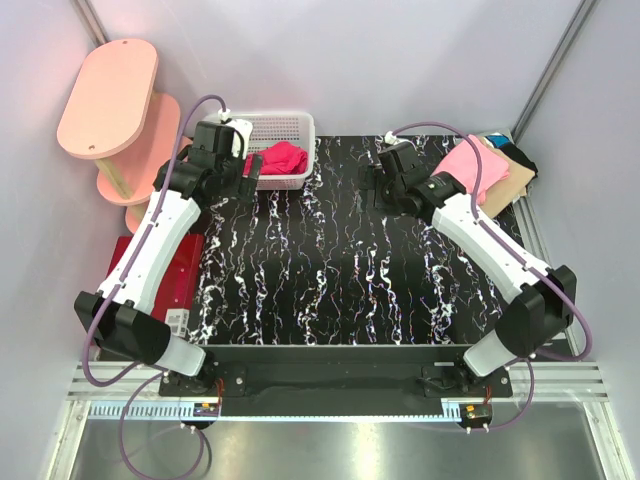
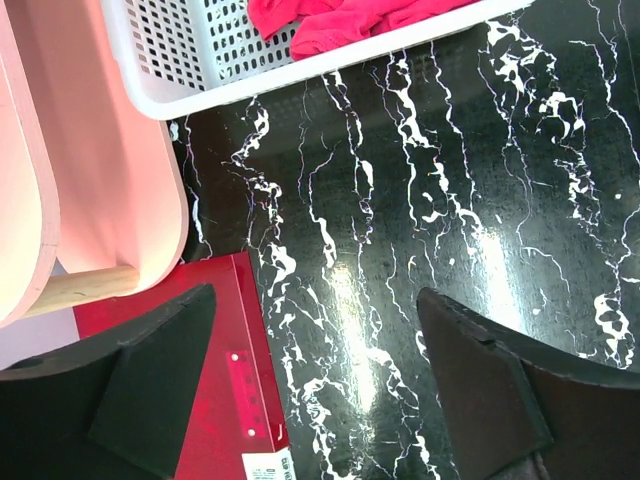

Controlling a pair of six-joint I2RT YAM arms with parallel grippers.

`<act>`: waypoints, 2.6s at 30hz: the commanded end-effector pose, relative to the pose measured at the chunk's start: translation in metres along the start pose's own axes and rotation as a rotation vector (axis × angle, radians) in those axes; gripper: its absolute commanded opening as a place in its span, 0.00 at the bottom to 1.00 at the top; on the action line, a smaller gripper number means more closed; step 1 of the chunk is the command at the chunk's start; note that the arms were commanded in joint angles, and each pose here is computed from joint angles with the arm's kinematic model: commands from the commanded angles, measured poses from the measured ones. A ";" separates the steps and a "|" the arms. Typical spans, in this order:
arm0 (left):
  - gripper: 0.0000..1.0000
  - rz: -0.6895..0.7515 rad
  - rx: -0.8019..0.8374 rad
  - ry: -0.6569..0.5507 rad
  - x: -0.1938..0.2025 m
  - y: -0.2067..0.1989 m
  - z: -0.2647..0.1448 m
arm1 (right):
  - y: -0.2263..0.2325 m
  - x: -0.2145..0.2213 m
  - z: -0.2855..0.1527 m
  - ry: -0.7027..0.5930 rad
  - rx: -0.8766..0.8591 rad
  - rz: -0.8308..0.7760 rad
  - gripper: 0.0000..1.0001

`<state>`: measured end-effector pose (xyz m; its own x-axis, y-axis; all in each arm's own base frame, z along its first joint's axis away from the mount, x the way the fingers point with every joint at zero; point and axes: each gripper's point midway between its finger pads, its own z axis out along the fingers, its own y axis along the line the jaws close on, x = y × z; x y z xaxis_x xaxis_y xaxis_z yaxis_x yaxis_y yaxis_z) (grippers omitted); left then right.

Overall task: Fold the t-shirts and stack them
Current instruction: Grab crumpled tshirt from bin with the left arm, then move the tshirt to the center of the board

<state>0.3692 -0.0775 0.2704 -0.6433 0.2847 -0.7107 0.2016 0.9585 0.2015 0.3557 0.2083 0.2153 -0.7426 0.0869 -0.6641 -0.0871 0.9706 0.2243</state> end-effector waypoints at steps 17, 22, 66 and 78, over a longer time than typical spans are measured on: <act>0.85 0.024 -0.074 0.046 -0.083 0.030 0.187 | 0.014 0.010 -0.047 -0.101 -0.169 0.031 0.94; 0.84 -0.011 0.041 0.119 -0.050 0.005 0.222 | 0.012 0.011 -0.055 -0.116 -0.180 0.029 0.94; 0.00 0.009 0.240 -0.606 -0.201 0.005 -0.112 | 0.003 0.032 -0.026 -0.082 -0.144 -0.012 0.81; 0.00 0.296 0.612 -0.629 -0.124 -0.109 -0.227 | -0.004 0.026 -0.029 -0.125 -0.113 0.000 0.79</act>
<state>0.2732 -0.1889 0.5347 0.0422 0.1762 -0.9834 0.6677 0.7273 0.1590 0.3106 0.2014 0.2017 -0.7107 0.1054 -0.6955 -0.1615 0.9378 0.3073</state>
